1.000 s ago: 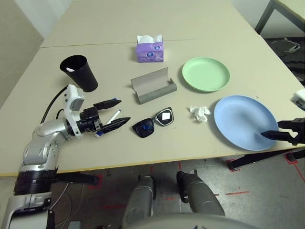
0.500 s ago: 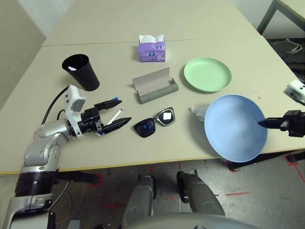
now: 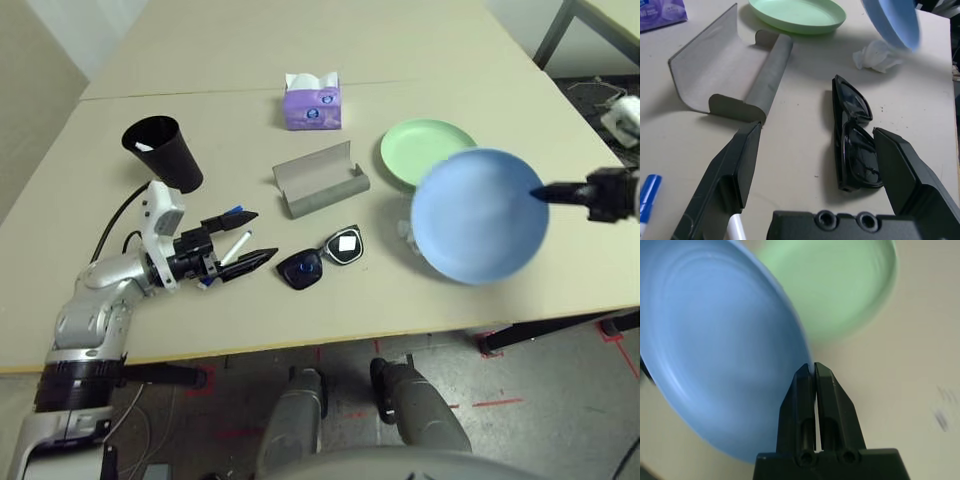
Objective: Organize and tidy the items on the table.
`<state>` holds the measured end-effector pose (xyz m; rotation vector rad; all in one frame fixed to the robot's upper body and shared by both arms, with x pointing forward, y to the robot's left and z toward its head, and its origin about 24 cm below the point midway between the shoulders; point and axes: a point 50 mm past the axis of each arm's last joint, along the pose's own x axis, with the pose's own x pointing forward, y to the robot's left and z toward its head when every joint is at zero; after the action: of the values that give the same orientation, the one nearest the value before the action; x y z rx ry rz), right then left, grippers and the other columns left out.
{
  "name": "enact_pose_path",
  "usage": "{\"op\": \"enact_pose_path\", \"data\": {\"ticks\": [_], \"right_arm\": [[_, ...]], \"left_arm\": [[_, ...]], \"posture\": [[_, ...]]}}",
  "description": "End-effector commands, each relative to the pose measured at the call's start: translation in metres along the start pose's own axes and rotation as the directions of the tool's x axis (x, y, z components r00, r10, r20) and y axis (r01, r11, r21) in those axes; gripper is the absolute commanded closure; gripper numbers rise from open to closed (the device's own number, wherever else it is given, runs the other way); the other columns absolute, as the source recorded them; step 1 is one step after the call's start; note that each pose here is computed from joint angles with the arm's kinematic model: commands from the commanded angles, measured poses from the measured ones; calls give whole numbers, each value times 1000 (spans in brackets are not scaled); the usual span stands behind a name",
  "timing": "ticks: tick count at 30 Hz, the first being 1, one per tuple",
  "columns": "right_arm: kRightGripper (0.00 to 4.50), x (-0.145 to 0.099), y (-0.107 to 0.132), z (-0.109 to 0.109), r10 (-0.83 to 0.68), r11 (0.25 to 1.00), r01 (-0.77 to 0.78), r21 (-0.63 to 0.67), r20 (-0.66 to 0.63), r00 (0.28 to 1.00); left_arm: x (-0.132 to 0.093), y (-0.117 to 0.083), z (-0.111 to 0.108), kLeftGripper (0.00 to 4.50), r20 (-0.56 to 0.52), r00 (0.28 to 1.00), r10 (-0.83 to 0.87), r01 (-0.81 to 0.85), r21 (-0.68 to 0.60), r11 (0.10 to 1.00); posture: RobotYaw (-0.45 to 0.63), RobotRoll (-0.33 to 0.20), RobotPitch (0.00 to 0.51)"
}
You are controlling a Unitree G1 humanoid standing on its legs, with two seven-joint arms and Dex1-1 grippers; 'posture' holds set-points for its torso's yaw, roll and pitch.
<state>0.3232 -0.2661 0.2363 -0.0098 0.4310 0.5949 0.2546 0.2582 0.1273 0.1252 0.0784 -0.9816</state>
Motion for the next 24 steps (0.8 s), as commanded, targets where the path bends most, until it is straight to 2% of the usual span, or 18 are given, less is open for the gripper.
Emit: {"op": "enact_pose_path", "data": {"ticks": [1,7,10,15,24], "right_arm": [[4477,13,-3,14,-72,996,69,59,64,995],[4477,41,-11,30,-185,982,175,77,144,972],[4477,46,-24,33,-293,956,280,93,189,937],[4477,50,-36,34,-390,921,371,121,243,888],[4477,55,-37,24,-363,931,351,95,181,914]], "left_arm": [[0,-3,-4,0,-23,1000,0,0,1,1000],[-1,-4,-4,0,-24,1000,7,-7,7,1000],[-4,-6,-5,0,-23,1000,15,-15,5,1000],[-6,-12,-7,0,-24,999,25,-25,-1,1000],[-11,-11,-7,0,-35,998,46,-46,3,999]], "posture": [[-151,0,190],[-125,0,192],[-117,0,192],[-102,0,197],[-105,0,198]]}}
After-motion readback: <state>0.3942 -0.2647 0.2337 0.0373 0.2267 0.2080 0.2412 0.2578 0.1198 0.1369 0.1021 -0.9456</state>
